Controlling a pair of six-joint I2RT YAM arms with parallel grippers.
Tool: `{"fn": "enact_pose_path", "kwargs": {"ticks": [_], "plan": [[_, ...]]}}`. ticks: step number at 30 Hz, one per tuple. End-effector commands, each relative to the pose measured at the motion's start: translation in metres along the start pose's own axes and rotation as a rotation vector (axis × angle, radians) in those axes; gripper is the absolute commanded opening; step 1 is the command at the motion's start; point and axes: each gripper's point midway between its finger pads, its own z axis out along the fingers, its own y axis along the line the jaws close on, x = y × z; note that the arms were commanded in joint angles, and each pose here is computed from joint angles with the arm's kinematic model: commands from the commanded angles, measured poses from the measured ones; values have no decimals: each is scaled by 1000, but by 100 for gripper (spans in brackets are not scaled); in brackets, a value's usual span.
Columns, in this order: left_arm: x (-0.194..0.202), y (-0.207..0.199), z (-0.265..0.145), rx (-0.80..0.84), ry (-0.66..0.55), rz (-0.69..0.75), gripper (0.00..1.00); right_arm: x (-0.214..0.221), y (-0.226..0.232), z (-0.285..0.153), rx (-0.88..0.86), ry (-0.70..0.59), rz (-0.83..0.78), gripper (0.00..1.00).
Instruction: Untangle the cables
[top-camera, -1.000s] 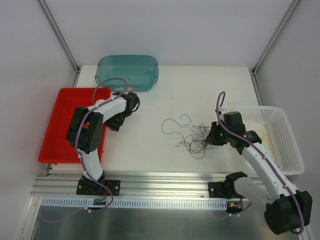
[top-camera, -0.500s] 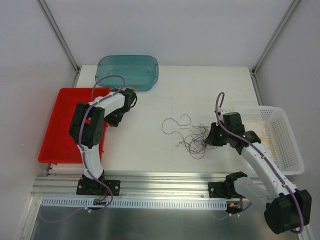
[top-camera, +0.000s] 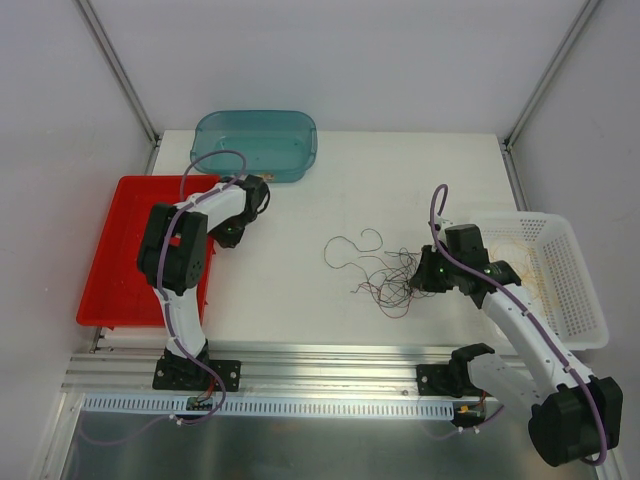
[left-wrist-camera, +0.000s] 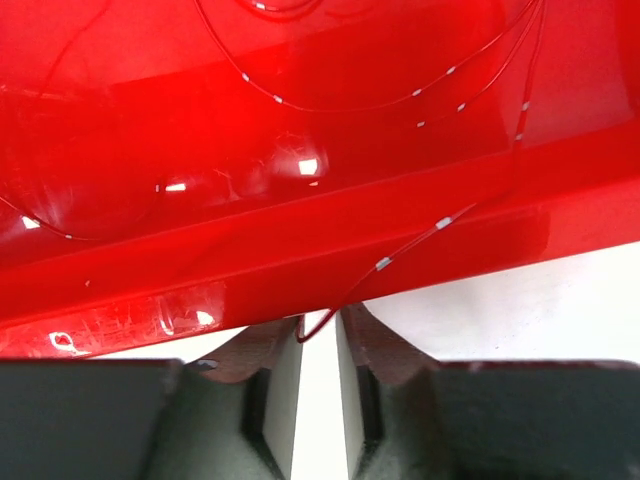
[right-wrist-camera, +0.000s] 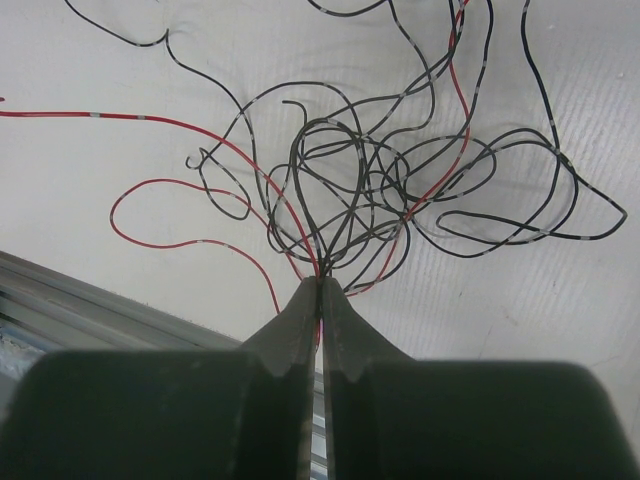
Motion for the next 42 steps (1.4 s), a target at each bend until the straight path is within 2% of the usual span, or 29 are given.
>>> {"fn": "enact_pose_path", "kwargs": {"ticks": [1, 9, 14, 20, 24, 26, 27, 31, 33, 36, 42], "plan": [[-2, 8, 2, -20, 6, 18, 18, -5, 4, 1, -18, -14, -25, 3], [-2, 6, -28, 60, 90, 96, 10, -7, 4, 0, -14, -19, -25, 3], [-16, -1, -60, 171, 135, 213, 7, -9, 3, -3, -6, -29, -26, 3], [-49, -3, -91, 310, 123, 383, 3, -11, 4, -6, -4, -33, -27, 3], [-94, 7, -98, 365, 64, 493, 0, -11, 4, -8, -1, -31, -26, 3], [-111, 16, -94, 358, 35, 523, 0, -12, 4, -10, 4, -34, -28, 3], [-127, 25, -84, 332, 11, 559, 0, -14, 4, -11, 8, -40, -26, 3], [-151, 46, -46, 231, 3, 682, 2, -15, 3, -15, 17, -43, -26, 3], [-148, 47, -21, 210, 34, 764, 2, -16, 4, -17, 19, -44, -24, 3], [-140, 52, 13, 178, 112, 801, 2, -17, 5, -19, 18, -45, -21, 3], [-124, 70, 55, 78, 217, 756, 12, -18, 4, -20, 33, -41, -16, 3]]}}
